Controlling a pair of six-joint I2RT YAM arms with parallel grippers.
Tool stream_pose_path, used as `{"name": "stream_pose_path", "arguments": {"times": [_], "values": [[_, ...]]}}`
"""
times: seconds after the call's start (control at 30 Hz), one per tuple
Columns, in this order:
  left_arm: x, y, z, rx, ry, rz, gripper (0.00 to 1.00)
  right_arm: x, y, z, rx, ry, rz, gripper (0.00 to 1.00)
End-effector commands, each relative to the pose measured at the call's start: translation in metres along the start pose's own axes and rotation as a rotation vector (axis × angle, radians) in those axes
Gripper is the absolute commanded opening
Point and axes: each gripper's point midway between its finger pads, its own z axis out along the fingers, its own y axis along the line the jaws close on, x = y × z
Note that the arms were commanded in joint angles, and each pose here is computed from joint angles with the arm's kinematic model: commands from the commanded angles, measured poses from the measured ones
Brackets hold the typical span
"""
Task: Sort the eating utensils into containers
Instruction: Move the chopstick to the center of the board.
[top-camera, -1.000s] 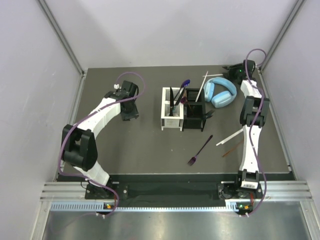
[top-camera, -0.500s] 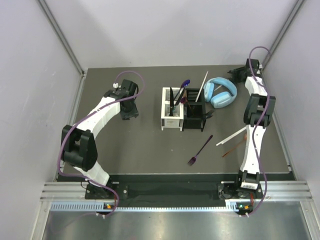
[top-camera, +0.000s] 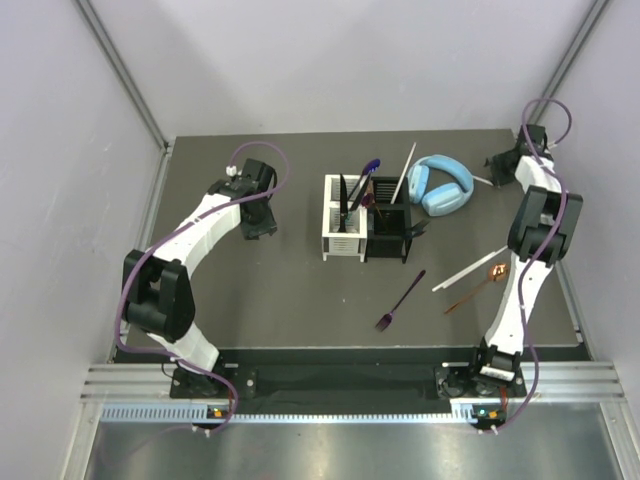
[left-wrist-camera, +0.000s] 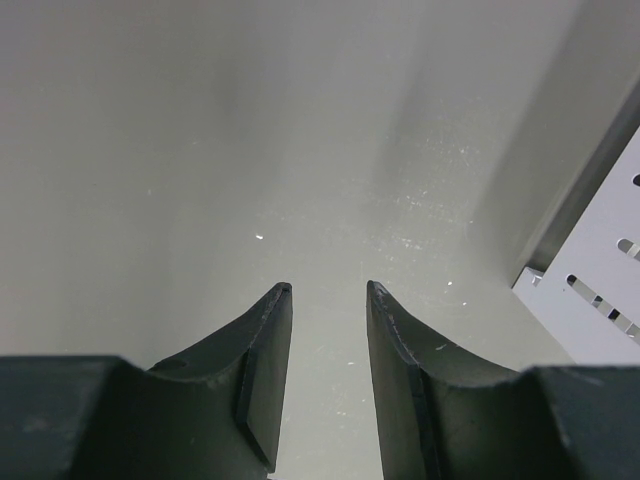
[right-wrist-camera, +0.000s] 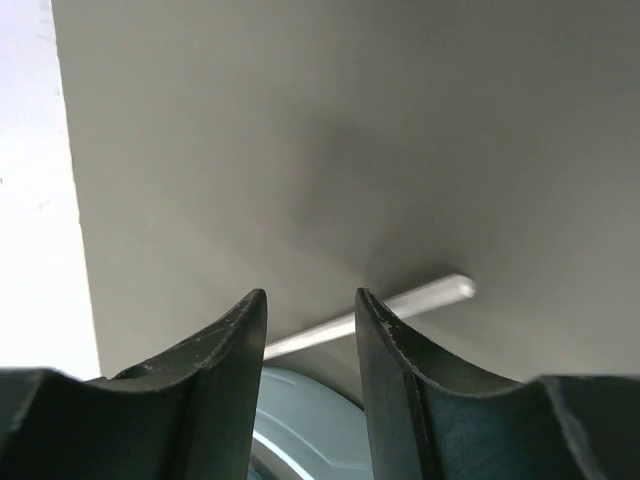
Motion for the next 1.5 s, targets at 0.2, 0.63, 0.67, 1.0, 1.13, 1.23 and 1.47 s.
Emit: {"name": "stream_pose_path", "arguments": {"times": [0.2, 0.63, 0.67, 1.0, 1.13, 1.23, 1.47], "values": [[-0.015, -0.005, -0.003, 0.026, -0.051, 0.008, 0.41, 0.007, -0.008, -0.077, 0.015, 0.001, -0.224, 0.42], [-0.001, 0.004, 0.0, 0.02, -0.034, 0.021, 0.4, -0.038, 0.075, -0.096, -0.156, 0.016, -0.359, 0.49], [0.0, 0.004, 0.0, 0.02, -0.035, 0.02, 0.4, -0.036, 0.066, -0.082, -0.152, 0.06, -0.288, 0.49], [-0.001, 0.001, 0.005, 0.012, -0.02, 0.009, 0.4, 0.015, 0.046, -0.026, -0.202, 0.213, -0.187, 0.48], [0.0, 0.003, 0.006, 0.003, -0.017, 0.006, 0.4, 0.026, 0.034, -0.019, -0.185, 0.235, -0.192, 0.48], [0.004, 0.005, 0.008, -0.001, -0.009, 0.006, 0.4, 0.032, 0.023, -0.011, -0.161, 0.254, -0.186, 0.48], [0.003, 0.004, 0.011, -0.005, -0.004, 0.015, 0.4, 0.038, 0.02, -0.018, -0.181, 0.264, -0.194, 0.47]]}}
